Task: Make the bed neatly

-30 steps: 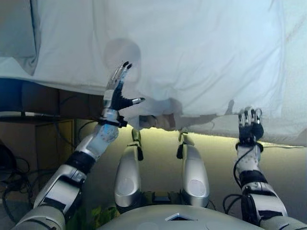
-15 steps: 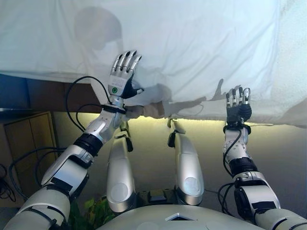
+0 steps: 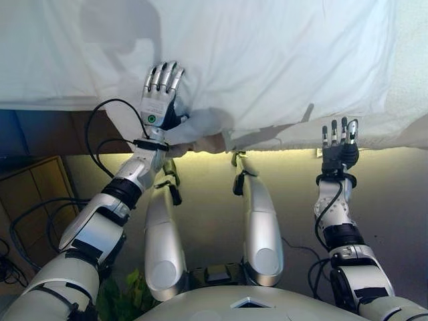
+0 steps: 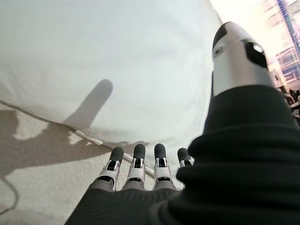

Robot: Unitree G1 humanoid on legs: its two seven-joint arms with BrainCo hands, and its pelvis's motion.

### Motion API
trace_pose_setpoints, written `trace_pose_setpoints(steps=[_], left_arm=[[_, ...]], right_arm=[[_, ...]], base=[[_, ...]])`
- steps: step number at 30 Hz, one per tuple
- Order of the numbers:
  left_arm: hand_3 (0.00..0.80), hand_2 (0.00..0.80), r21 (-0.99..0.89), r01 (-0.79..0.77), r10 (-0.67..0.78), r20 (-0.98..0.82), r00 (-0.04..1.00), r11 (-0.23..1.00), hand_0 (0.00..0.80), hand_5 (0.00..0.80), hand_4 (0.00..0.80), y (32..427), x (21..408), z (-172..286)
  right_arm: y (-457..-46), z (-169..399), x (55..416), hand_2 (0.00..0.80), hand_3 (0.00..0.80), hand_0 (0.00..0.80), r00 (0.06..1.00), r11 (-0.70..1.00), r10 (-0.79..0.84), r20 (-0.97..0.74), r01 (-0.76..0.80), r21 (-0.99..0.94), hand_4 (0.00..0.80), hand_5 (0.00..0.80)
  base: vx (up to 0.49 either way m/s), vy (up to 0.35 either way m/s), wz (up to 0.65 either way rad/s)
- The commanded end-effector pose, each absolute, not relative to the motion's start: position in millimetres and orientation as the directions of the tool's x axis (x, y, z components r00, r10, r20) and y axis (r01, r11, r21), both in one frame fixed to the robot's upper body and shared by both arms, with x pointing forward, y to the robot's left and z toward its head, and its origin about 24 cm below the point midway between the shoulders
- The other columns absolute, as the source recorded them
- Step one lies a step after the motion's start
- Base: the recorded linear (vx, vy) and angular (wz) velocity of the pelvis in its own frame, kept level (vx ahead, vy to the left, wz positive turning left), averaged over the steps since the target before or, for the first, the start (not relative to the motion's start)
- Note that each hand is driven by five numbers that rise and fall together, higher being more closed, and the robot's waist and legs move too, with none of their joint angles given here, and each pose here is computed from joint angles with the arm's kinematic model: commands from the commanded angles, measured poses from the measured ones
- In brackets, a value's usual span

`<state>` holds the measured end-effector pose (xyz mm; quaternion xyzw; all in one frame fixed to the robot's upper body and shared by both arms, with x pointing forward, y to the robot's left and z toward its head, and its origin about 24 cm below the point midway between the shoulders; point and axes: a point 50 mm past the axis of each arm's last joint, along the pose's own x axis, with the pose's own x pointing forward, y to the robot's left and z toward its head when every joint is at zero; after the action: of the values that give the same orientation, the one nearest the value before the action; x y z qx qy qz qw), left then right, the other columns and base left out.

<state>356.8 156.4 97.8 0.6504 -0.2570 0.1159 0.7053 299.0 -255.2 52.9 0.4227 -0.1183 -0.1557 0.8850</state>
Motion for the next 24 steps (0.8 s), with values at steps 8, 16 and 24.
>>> trace_pose_setpoints(steps=[8,16,24], left_arm=[[0.000,0.000,0.884,-0.432,-0.135,0.457,0.879,0.177,0.000,0.000,0.000,133,357,92],[0.800,0.800,0.887,-0.401,-0.208,0.447,0.870,0.228,0.800,0.800,0.800,75,357,100],[0.800,0.800,0.888,-0.373,-0.228,0.434,0.871,0.269,0.800,0.800,0.800,63,356,100]], right_arm=[[-242,127,302,0.000,0.000,0.000,0.872,0.746,-0.373,0.317,0.079,0.662,0.000,0.000],[-211,163,328,0.000,0.000,0.000,0.815,0.688,-0.501,0.292,0.170,0.705,0.000,0.000],[-197,179,334,0.000,0.000,0.000,0.789,0.682,-0.537,0.298,0.198,0.704,0.000,0.000]], base=[[0.019,0.006,0.00],[0.051,0.015,0.06],[0.018,0.005,0.04]])
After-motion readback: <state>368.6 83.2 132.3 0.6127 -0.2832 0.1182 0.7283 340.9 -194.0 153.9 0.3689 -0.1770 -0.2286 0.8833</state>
